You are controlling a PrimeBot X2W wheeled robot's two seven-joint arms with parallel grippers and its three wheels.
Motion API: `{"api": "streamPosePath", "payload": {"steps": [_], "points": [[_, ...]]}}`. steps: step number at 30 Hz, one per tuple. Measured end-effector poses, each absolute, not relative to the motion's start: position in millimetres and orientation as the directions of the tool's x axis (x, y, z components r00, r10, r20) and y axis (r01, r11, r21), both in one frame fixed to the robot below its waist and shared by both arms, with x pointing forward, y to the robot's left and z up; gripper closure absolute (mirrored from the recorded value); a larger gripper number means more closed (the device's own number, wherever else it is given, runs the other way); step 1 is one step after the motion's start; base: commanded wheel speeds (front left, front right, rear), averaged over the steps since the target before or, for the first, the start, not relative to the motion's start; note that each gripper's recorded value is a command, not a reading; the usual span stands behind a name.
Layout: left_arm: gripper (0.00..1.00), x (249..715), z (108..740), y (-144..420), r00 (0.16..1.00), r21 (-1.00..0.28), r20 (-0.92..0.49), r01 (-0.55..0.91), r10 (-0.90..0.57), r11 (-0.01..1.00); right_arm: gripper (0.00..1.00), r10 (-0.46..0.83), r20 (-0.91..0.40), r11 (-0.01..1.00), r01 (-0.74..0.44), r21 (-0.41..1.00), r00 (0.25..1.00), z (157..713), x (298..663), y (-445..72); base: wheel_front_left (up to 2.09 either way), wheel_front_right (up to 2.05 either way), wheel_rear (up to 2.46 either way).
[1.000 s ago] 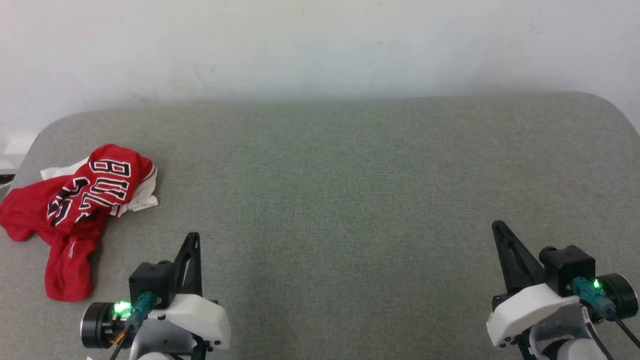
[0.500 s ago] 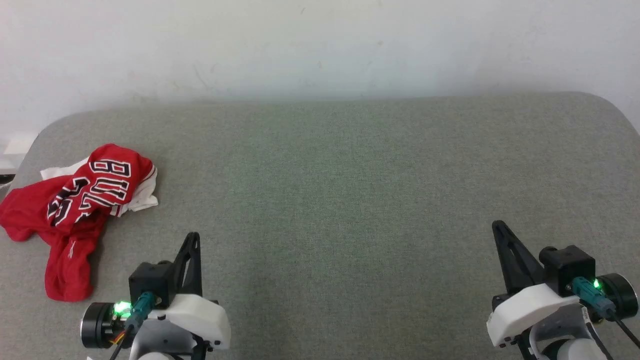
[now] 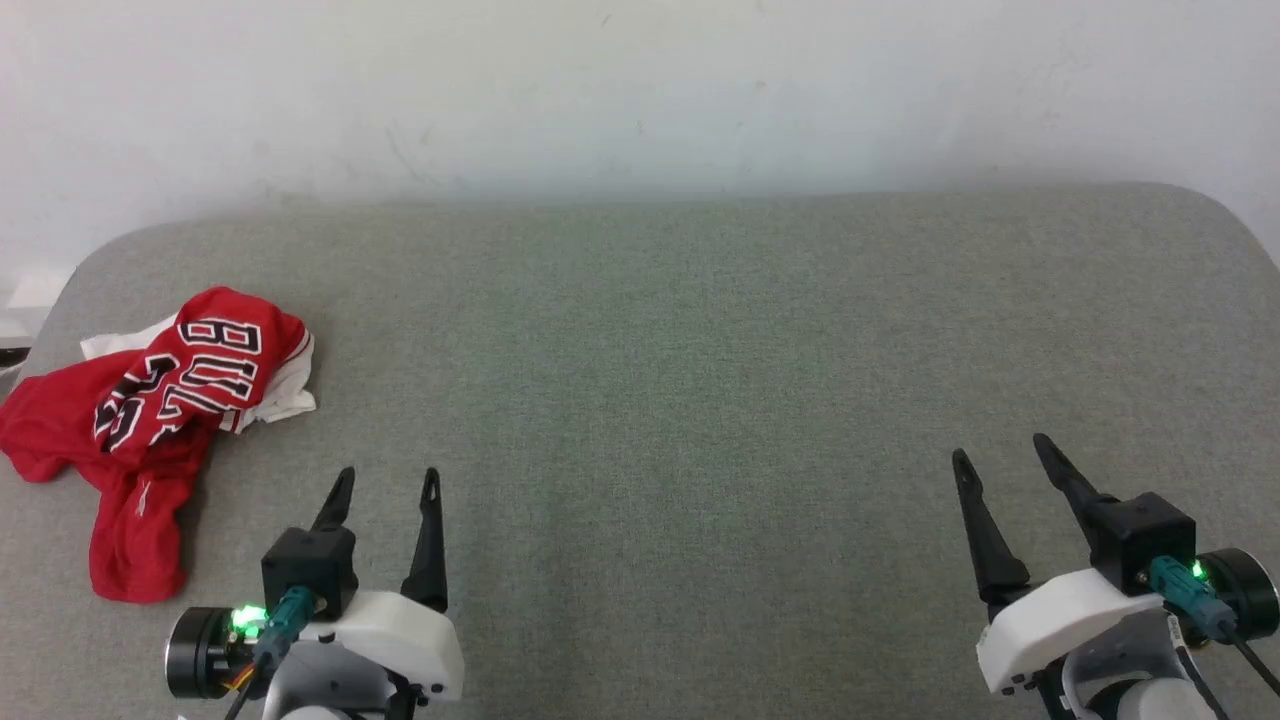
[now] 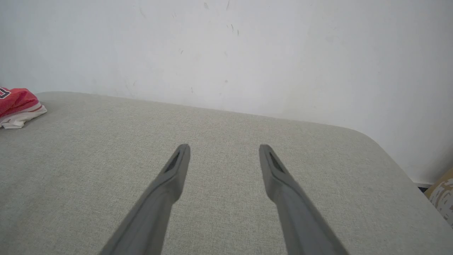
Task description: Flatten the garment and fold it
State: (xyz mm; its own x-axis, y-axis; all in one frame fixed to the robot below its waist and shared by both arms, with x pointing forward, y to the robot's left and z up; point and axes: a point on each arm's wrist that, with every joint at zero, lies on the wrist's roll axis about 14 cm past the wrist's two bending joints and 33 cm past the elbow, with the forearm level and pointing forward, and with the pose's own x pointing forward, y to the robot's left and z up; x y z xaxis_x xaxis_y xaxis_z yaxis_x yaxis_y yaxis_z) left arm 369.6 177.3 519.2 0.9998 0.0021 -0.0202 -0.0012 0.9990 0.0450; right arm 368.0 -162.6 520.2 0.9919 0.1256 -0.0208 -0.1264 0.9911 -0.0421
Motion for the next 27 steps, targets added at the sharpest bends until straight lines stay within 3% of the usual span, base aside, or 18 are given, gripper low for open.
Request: {"api": "streamPosePath", "payload": {"steps": [27], "points": [[0.0, 355.3, 520.4, 200.1, 0.997, 0.038, 0.015, -0.073, 0.072, 0.997, 0.0, 0.209, 0.039, 0.977, -0.207, -0.041, 0.977, 529.5, 379.2, -134.5, 0.0, 0.0, 0.0]]}}
